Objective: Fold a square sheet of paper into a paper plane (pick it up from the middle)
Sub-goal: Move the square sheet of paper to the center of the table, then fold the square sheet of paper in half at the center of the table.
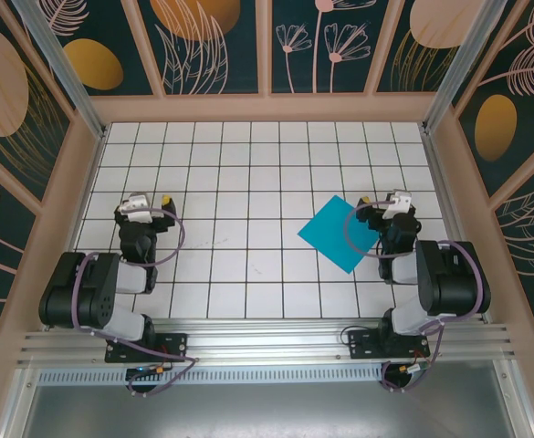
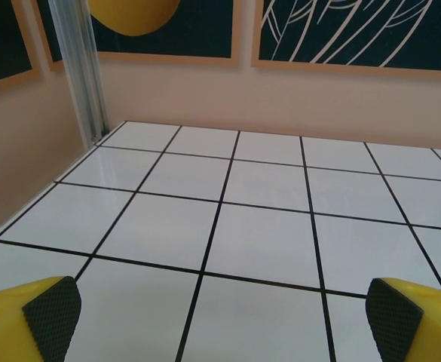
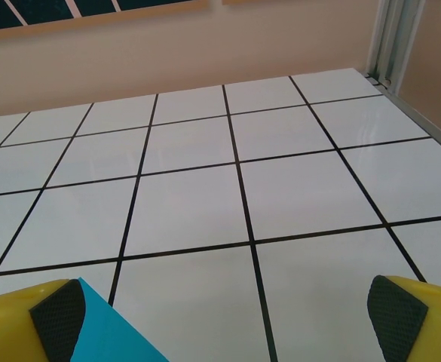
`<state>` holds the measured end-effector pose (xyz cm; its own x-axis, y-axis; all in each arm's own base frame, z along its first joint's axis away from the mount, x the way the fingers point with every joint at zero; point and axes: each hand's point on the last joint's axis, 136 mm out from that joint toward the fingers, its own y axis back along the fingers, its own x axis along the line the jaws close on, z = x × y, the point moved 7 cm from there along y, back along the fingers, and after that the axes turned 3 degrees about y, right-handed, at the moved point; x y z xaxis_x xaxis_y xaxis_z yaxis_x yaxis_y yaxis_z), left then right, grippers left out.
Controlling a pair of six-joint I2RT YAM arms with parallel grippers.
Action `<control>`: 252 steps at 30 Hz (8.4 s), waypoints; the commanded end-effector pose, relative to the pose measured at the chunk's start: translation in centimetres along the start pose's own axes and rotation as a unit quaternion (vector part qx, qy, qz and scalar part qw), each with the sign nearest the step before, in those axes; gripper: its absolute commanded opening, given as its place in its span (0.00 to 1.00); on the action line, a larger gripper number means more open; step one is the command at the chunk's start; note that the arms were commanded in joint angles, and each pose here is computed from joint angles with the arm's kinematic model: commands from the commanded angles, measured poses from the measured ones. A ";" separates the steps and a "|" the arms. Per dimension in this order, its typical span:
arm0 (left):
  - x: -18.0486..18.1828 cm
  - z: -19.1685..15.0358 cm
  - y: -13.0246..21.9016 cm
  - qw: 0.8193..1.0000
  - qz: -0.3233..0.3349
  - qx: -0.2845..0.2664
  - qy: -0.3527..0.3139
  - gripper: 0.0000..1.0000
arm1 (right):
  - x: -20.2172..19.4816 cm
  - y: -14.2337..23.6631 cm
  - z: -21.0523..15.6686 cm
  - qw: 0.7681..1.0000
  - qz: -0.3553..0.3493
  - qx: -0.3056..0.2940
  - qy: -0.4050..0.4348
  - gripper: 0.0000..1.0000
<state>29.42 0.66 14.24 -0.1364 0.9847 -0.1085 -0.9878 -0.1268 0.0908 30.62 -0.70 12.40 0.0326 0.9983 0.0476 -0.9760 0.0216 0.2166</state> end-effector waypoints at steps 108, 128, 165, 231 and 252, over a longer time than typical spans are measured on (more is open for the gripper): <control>-21.4 -1.5 1.2 0.844 -0.302 0.391 0.208 0.99 | 20.3 -5.5 -2.5 0.838 0.065 0.537 0.074 0.99; -21.2 -1.7 1.4 0.843 -0.298 0.396 0.208 0.98 | 20.4 -5.6 -2.2 0.840 0.047 0.534 0.082 0.99; -21.1 -1.7 1.6 0.841 -0.300 0.400 0.208 0.99 | 20.3 -5.5 -6.8 0.817 0.034 0.570 0.083 0.90; -19.9 0.1 1.7 0.871 -0.262 0.358 0.212 0.99 | 21.9 -3.1 1.7 0.874 0.070 0.480 0.015 0.50; -18.7 2.8 2.6 0.888 -0.248 0.305 0.240 0.99 | 25.7 -0.7 4.0 0.802 0.322 0.425 -0.269 0.45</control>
<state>29.78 -17.70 18.76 0.1346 0.7399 -0.6591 -0.7251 0.5269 0.4434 32.37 24.99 18.04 -0.1579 0.6917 0.7047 -0.3344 -0.7089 0.6209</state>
